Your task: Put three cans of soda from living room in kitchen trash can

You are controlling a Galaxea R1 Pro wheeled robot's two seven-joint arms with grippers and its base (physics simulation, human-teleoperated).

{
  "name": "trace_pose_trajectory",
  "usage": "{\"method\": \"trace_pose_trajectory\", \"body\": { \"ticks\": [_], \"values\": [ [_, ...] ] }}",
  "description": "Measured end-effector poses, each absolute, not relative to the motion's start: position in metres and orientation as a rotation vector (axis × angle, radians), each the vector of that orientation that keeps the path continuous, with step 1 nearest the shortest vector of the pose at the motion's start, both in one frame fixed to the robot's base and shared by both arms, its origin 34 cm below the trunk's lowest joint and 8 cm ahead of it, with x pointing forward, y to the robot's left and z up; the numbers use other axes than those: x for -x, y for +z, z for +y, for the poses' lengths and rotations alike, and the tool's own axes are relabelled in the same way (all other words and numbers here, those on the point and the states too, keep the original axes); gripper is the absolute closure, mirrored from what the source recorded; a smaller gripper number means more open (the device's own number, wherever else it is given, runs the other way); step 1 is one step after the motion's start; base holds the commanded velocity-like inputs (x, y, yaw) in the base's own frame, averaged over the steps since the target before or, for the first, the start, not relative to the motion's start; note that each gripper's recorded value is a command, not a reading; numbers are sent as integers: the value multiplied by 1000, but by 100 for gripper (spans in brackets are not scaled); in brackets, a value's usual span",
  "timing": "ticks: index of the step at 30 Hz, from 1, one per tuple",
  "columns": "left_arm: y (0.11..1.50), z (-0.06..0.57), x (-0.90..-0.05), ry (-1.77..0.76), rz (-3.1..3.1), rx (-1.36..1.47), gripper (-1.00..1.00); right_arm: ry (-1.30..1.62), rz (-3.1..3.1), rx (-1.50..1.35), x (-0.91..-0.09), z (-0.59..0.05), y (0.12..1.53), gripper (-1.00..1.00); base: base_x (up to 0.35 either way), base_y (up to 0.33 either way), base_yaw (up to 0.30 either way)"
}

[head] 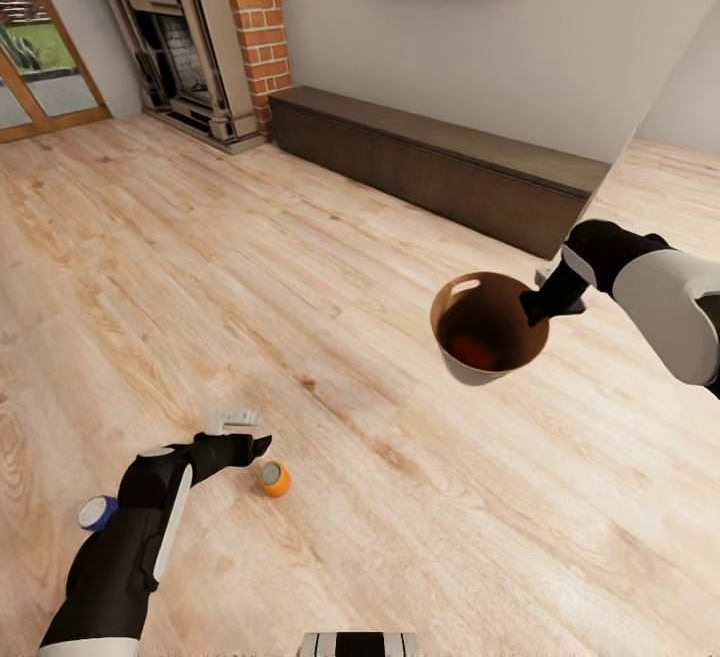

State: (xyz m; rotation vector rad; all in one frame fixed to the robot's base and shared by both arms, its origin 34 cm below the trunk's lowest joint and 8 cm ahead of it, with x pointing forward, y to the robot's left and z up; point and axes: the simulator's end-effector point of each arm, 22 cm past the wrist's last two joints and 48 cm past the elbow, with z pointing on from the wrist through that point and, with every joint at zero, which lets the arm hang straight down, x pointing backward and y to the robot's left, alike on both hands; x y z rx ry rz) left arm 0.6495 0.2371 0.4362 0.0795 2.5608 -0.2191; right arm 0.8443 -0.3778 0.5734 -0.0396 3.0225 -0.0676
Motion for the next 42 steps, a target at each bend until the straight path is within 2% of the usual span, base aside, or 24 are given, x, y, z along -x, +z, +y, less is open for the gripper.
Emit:
{"method": "trace_pose_trajectory", "body": {
  "ticks": [30, 42],
  "values": [
    [327, 224, -650, -283, 2821, -8, -100, -119, 3074, 75, -825, -382, 473, 100, 0, 0, 0],
    [358, 229, -674, -260, 2720, -19, -100, -158, 3086, 90, -823, -388, 467, 100, 0, 0, 3]
  ]
}}
